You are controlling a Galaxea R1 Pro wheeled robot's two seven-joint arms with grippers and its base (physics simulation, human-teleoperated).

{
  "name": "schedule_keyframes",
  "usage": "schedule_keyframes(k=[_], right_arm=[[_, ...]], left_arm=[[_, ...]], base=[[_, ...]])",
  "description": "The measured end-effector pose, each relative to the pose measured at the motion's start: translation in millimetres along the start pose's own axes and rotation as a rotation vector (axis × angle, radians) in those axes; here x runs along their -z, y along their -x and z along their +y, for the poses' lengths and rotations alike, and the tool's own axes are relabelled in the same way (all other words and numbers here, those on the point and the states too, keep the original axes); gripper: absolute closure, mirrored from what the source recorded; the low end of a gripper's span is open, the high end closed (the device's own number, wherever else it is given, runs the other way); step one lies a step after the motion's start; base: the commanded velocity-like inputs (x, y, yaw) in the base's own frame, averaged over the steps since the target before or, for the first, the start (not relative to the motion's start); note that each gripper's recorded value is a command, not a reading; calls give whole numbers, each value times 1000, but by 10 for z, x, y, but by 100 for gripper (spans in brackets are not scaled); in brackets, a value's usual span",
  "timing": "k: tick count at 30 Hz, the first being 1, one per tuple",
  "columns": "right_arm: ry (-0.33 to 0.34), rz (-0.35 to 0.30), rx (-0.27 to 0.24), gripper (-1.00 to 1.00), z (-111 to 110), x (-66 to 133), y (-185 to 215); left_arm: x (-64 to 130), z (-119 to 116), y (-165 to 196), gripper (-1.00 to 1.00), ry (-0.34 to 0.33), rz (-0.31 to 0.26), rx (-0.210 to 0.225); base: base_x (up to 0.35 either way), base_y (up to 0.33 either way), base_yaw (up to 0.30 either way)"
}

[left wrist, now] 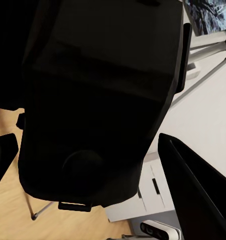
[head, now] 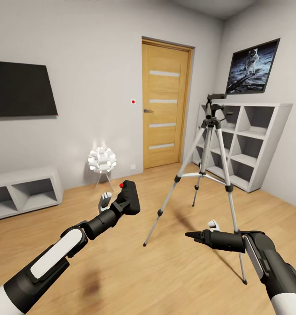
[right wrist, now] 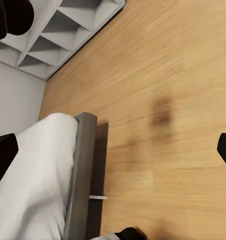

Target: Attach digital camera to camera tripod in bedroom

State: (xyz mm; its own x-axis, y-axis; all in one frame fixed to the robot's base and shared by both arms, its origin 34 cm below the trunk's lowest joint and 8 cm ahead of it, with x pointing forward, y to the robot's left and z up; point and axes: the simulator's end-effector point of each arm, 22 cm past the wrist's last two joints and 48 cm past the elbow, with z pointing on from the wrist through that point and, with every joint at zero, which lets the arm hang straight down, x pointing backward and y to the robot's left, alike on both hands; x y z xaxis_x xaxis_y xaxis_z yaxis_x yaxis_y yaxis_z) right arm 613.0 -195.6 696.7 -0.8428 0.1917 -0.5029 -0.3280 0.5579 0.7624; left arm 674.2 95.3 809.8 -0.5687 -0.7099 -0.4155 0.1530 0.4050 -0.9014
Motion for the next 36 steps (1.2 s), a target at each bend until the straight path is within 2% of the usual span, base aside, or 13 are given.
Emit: schedule_keyframes(k=[20,24,27,32,36], right_arm=[[-1,2,-1,-100,286,135,264],[-5,3,-3,-100,330,159,310],[-31,4,-5,-100,313,171,339],[-91,5,-10,-100,249,195,390],[-119,6,-11,-100,245,219,434]], left_arm=[[-14,-256,225,100,30,-1,11],[-10,-158,281,100,93,-4,17],[22,89,329,100,212,-9,24],[62,305,330,100,350,-7,43],[70,426,319,100,414,-4,59]], base=[[0,0,0],[0,0,0],[0,0,0],[0,0,0],[0,0,0]])
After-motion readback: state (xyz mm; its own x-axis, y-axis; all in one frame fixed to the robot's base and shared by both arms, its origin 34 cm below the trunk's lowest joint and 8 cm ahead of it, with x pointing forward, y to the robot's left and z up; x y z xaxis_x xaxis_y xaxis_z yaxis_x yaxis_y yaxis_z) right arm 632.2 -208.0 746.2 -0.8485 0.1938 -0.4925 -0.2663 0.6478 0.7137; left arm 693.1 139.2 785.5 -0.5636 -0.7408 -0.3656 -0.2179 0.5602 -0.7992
